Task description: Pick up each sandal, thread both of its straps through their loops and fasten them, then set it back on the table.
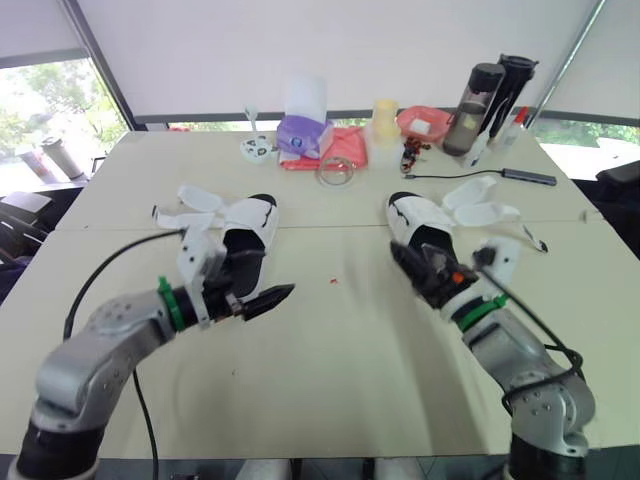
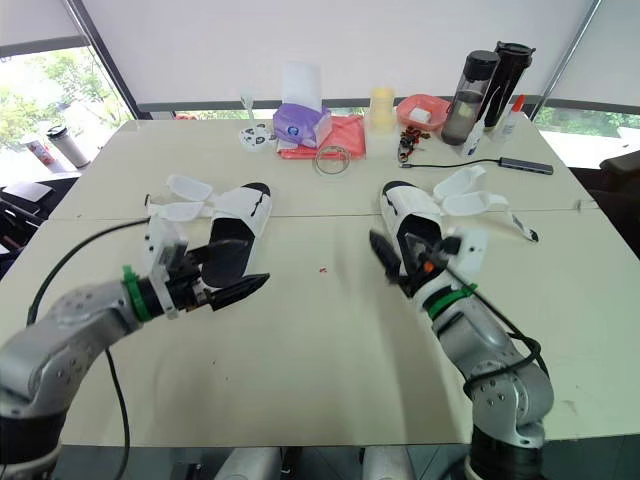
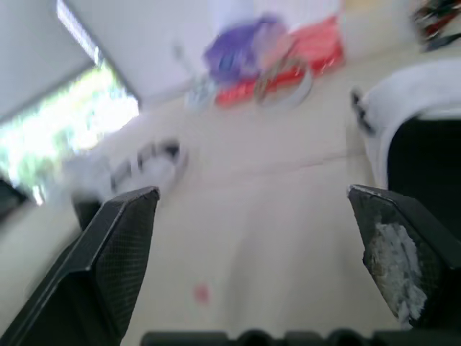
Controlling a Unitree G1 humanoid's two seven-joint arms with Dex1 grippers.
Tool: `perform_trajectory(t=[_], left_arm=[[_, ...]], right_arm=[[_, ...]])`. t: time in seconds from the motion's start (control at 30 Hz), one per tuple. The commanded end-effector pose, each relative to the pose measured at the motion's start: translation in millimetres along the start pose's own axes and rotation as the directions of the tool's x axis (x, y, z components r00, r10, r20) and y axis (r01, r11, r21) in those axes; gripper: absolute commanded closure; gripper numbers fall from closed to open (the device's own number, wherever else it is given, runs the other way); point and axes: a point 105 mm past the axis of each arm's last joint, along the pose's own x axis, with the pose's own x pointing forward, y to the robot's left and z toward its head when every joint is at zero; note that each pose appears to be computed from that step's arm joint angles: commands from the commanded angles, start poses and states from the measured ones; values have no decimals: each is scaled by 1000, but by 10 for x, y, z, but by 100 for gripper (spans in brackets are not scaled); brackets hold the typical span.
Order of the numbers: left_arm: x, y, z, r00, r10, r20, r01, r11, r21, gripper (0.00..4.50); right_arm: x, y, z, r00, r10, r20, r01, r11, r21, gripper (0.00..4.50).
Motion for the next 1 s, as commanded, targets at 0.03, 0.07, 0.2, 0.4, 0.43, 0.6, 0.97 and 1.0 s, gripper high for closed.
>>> perform_trajectory(t=[0.03, 0.07, 0.2, 0.4, 0.43, 0.6, 0.97, 1.0], left_arm=[[81, -35, 42, 999, -35, 23, 36, 999, -14, 4], [100, -46, 42, 999, -41, 26, 42, 999, -16, 4], [142, -90, -13, 998, -47, 30, 48, 998, -37, 4], [144, -103, -100, 999, -28, 22, 29, 998, -47, 4], [147, -102, -109, 999, -23, 24, 24, 998, -52, 4], [163, -78, -123, 999, 16, 39, -13, 998, -60, 4], [187, -56, -132, 996, 63, 55, -60, 997, -52, 1], [185, -57, -130, 996, 65, 56, -62, 997, -50, 0]], right_arm=[[31, -139, 77, 993, -119, 24, 113, 981, 159, 2], [69, -141, 68, 991, -133, 14, 127, 973, 194, 2], [215, -113, 48, 983, -185, -10, 176, 917, 359, 2], [430, -136, 68, 975, -219, -22, 205, 866, 457, 2], [490, -141, 71, 974, -223, -23, 208, 860, 465, 2], [789, -180, 107, 971, -240, -8, 210, 833, 512, 2], [1194, -471, 158, 945, -325, 25, 249, 770, 588, 26], [1197, -491, 157, 944, -330, 27, 253, 771, 584, 54]])
